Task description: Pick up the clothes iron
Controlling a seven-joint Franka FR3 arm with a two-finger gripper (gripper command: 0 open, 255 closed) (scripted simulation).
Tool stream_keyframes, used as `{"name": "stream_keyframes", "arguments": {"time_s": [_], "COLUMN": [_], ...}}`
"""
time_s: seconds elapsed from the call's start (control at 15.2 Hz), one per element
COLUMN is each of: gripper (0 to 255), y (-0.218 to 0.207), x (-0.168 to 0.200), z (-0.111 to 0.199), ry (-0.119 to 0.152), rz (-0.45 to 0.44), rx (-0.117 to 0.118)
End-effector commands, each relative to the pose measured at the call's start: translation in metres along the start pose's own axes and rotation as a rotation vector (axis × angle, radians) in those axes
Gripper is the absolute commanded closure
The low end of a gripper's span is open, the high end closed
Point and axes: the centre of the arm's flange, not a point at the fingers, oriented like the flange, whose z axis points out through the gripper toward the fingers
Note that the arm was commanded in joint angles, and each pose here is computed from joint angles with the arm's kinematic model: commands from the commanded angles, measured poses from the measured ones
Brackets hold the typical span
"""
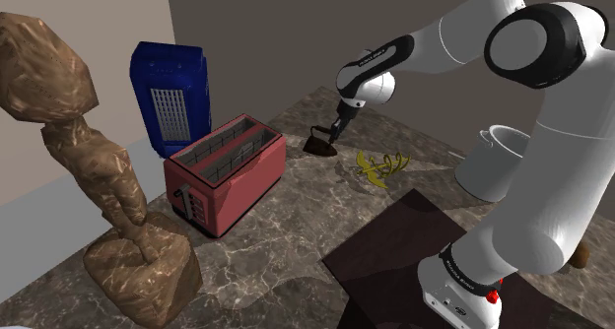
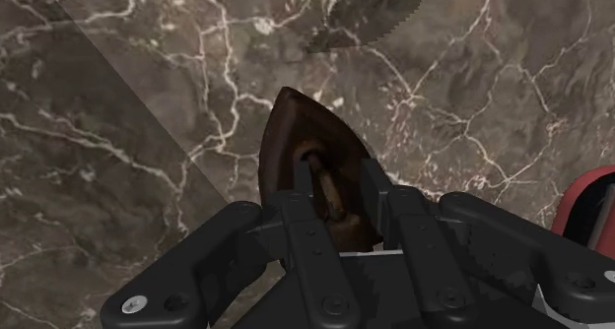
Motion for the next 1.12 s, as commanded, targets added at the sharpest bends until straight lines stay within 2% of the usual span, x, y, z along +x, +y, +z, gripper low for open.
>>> {"name": "stream_keyframes", "arguments": {"time_s": [0.0,0.92,1.06], "gripper": [255,255,255], "y": [-0.001,-0.012,-0.012], "x": [0.0,0.005,0.005], "z": [-0.005,-0.078,-0.079], "ry": [-0.001,0.0,0.0], "rz": [0.0,0.0,0.0], "rx": [0.0,0.0,0.0]}}
